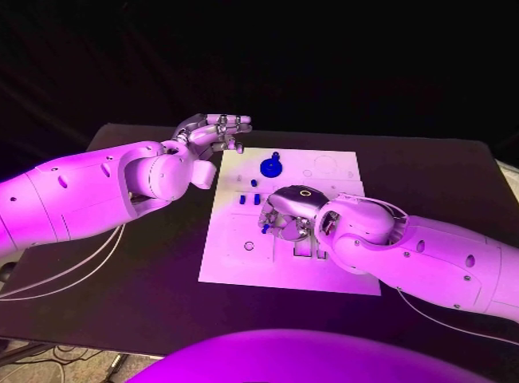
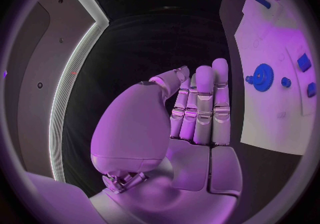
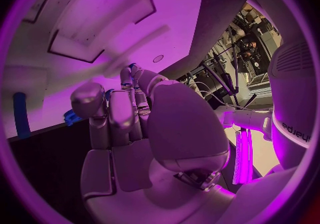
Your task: Assemble the parts on the task board
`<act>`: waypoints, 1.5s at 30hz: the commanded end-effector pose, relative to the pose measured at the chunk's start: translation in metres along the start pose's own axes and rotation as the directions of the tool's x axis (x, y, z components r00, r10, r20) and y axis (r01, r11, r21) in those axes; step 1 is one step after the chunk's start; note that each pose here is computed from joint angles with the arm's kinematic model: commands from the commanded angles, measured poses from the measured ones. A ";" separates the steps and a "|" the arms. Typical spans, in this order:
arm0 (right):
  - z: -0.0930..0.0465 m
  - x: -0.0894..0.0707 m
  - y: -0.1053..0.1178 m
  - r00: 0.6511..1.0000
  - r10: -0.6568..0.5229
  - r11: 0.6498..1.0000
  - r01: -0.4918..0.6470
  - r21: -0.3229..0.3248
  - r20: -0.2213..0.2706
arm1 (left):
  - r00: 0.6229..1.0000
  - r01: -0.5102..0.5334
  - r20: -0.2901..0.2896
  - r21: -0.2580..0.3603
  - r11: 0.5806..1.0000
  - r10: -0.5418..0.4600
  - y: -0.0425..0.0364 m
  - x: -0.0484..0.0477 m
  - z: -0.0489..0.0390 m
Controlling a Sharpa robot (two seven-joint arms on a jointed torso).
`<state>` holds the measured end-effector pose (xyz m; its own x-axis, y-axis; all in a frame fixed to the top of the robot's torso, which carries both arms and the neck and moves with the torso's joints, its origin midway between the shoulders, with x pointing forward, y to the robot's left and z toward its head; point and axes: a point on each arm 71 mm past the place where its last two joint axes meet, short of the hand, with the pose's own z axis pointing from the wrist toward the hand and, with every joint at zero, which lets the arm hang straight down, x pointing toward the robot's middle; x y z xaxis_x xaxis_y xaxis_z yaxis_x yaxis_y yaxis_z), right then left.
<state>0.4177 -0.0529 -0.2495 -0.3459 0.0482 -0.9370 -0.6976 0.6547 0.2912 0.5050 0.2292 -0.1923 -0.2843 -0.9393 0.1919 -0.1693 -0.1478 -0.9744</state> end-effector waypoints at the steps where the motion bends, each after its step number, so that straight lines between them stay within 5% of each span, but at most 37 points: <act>1: 0.001 0.004 0.001 0.997 -0.061 0.998 0.061 0.000 -0.039 | 1.000 0.010 -0.023 0.002 1.000 -0.010 -0.0001 0.0026 0.0004; 13: 0.005 0.009 0.004 0.994 -0.091 0.996 0.092 0.012 -0.052 | 1.000 0.009 -0.030 -0.002 1.000 -0.009 0.0003 0.0035 0.0004; 23: -0.002 0.005 0.000 0.996 -0.080 0.996 0.079 0.047 0.026 | 1.000 0.007 -0.030 -0.009 1.000 -0.007 0.0007 0.0022 -0.0001; 29: -0.018 -0.004 0.000 0.994 -0.050 0.998 0.046 0.039 0.095 | 1.000 0.006 -0.029 -0.010 1.000 -0.006 0.0007 0.0006 -0.0006; 35: -0.044 -0.030 -0.016 0.988 -0.039 0.996 0.027 0.082 0.151 | 1.000 0.003 -0.027 -0.011 1.000 -0.003 0.0005 -0.0012 -0.0015; 45: -0.077 -0.070 -0.068 0.984 -0.131 0.967 0.099 0.235 0.123 | 0.999 0.003 -0.032 -0.011 1.000 -0.003 0.0007 -0.0008 -0.0017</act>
<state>0.4388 -0.1541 -0.1860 -0.1494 0.0849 -0.9851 -0.5842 0.7962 0.1572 0.5040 0.2333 -0.1939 -0.2902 -0.9374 0.1923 -0.1831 -0.1429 -0.9727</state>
